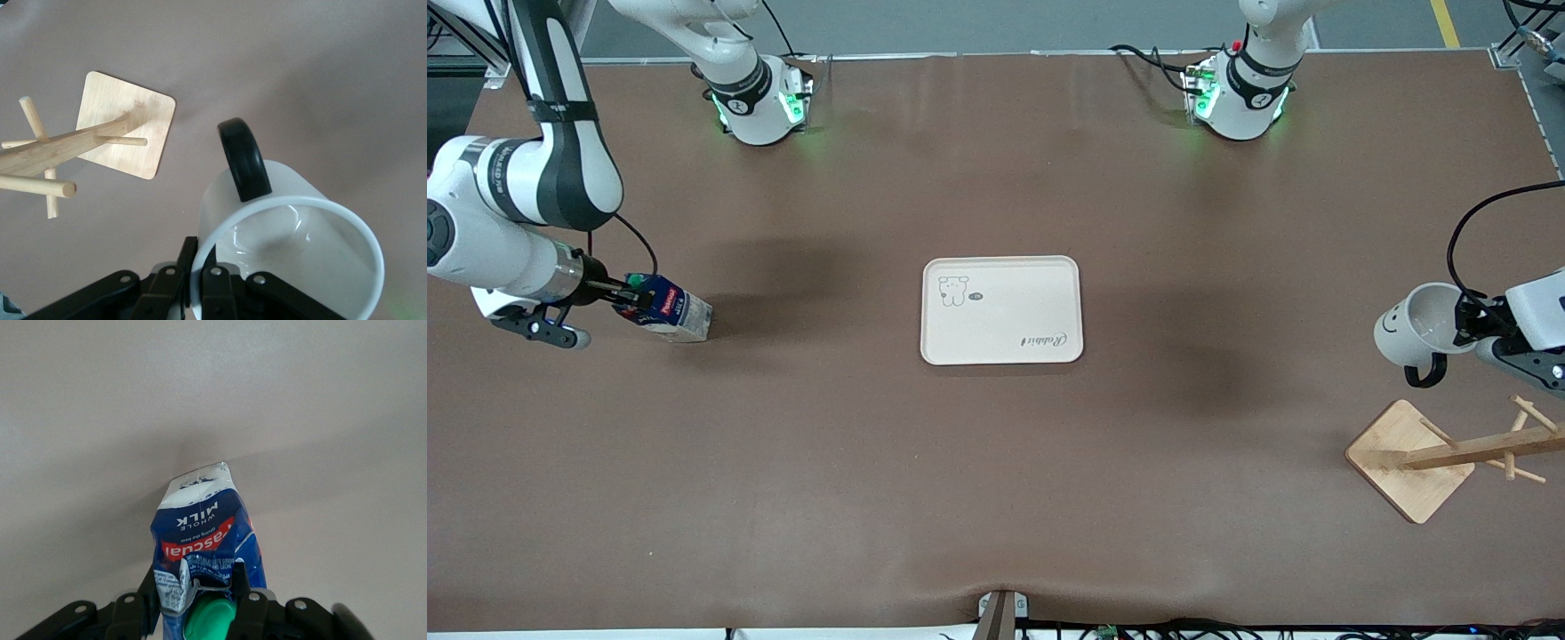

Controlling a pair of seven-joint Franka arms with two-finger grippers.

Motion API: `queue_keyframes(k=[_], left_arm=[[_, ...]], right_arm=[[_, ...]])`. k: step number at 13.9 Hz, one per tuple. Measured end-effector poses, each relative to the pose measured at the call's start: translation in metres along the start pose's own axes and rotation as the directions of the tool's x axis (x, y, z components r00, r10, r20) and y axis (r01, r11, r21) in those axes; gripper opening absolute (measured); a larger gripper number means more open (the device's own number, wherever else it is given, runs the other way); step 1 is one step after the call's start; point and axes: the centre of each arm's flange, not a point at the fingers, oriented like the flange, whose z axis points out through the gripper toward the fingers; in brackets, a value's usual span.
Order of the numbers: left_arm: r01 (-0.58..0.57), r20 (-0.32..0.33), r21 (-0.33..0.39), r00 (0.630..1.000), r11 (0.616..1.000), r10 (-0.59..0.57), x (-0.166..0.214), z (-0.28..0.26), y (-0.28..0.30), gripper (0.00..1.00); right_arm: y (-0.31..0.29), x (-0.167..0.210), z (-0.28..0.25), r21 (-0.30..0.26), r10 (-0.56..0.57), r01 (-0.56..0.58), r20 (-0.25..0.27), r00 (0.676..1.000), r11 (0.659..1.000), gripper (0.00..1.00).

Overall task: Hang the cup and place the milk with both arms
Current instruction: 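Lower the milk carton onto the table and open the right gripper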

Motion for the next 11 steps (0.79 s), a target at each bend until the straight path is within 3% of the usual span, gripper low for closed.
queue_keyframes(k=[1, 4, 6, 11], left_arm=[[-0.004, 0.0, 0.0, 1.0, 1.0, 0.004, 0.0, 0.0, 0.0, 0.07], [-0.006, 0.0, 0.0, 1.0, 1.0, 0.006, 0.0, 0.0, 0.0, 0.07], [-0.004, -0.003, 0.002, 1.0, 1.0, 0.004, 0.0, -0.001, -0.001, 0.07], [0.002, -0.007, 0.005, 1.0, 1.0, -0.002, -0.002, -0.004, -0.004, 0.07]], right_arm=[[0.0, -0.001, 0.0, -0.001, 0.0, 0.0, 0.004, 1.0, 1.0, 0.52], [0.0, -0.006, -0.001, -0.013, -0.004, 0.005, 0.063, 0.998, 1.0, 0.84], [0.0, 0.001, -0.025, -0.01, -0.046, 0.047, 0.055, 0.997, 0.999, 1.0], [0.01, 0.025, -0.141, -0.005, -0.111, 0.111, -0.014, 0.994, 0.994, 1.0]])
